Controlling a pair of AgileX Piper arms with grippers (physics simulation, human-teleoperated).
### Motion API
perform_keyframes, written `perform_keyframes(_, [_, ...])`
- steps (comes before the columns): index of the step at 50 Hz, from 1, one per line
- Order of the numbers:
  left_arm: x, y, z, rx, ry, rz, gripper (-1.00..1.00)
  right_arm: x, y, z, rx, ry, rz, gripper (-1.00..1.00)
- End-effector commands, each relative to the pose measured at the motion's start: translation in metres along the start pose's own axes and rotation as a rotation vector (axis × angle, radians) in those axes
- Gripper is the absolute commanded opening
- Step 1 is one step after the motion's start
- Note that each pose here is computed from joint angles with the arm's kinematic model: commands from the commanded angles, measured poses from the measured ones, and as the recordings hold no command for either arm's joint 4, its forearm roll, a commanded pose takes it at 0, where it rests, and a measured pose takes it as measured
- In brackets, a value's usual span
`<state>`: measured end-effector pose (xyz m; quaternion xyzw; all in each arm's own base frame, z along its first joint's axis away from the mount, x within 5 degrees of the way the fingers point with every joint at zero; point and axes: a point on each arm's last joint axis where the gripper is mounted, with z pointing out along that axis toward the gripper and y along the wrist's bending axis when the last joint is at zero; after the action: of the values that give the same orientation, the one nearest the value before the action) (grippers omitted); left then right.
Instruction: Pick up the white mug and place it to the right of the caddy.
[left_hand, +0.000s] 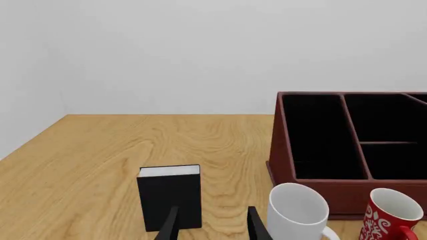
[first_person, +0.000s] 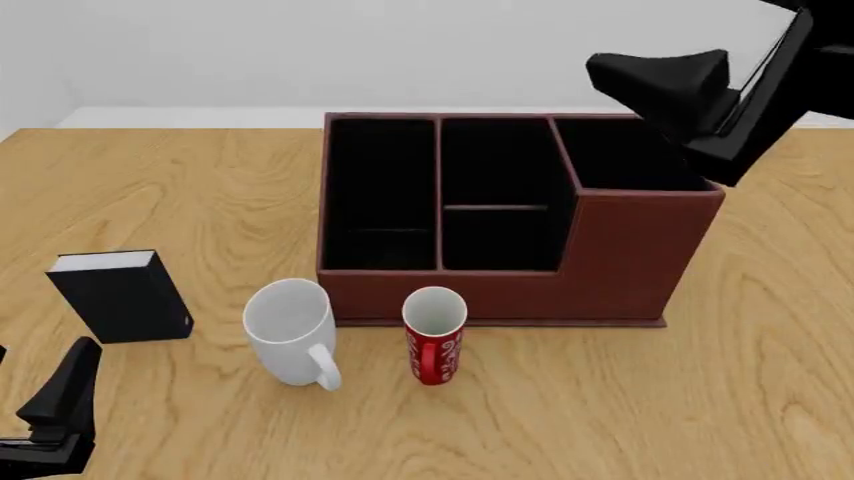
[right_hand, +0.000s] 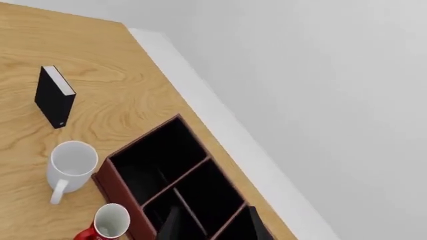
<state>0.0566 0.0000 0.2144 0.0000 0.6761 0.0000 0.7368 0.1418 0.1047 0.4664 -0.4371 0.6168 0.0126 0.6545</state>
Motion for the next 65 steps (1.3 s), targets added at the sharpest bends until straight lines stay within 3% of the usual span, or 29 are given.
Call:
perform_keyframes(1, [0.000,0.000,0.000,0.000,0.000,0.000,1.00,-0.017,0.008,0.033,-0.111,0.031,-0.005,1.00])
perform_keyframes(10, [0.000,0.000,0.000,0.000,0.000,0.000,1.00,-0.018,0.028,0.074,-0.229,0.114,0.000,1.00])
perform_keyframes(17, [0.000,0.000,0.000,0.000,0.000,0.000,1.00,-0.014,0.026,0.087,-0.235,0.159,0.004,1.00])
perform_keyframes(19, [0.000,0.000,0.000,0.000,0.000,0.000,1.00,-0.012,0.021,0.088,-0.218,0.173,0.018,1.00])
perform_keyframes(32, [0.000,0.000,0.000,0.000,0.000,0.000,1.00,-0.033,0.034,0.114,-0.279,0.182,0.122,1.00])
perform_keyframes(37, [0.000,0.000,0.000,0.000,0.000,0.000,1.00,-0.027,0.033,0.121,-0.274,0.216,0.144,1.00])
perform_keyframes(48, [0.000,0.000,0.000,0.000,0.000,0.000,1.00,-0.045,0.059,0.140,-0.366,0.239,0.185,1.00])
perform_keyframes(53, [0.000,0.000,0.000,0.000,0.000,0.000,1.00,-0.044,0.059,0.147,-0.366,0.277,0.224,1.00])
perform_keyframes(55, [0.000,0.000,0.000,0.000,0.000,0.000,1.00,-0.053,0.068,0.148,-0.392,0.255,0.231,1.00])
perform_keyframes(57, [0.000,0.000,0.000,0.000,0.000,0.000,1.00,-0.052,0.071,0.150,-0.396,0.260,0.235,1.00])
perform_keyframes(58, [0.000,0.000,0.000,0.000,0.000,0.000,1.00,-0.041,0.066,0.154,-0.382,0.304,0.238,1.00])
perform_keyframes(59, [0.000,0.000,0.000,0.000,0.000,0.000,1.00,-0.047,0.072,0.154,-0.396,0.281,0.240,1.00])
perform_keyframes(65, [0.000,0.000,0.000,0.000,0.000,0.000,1.00,-0.040,0.070,0.158,-0.388,0.319,0.260,1.00])
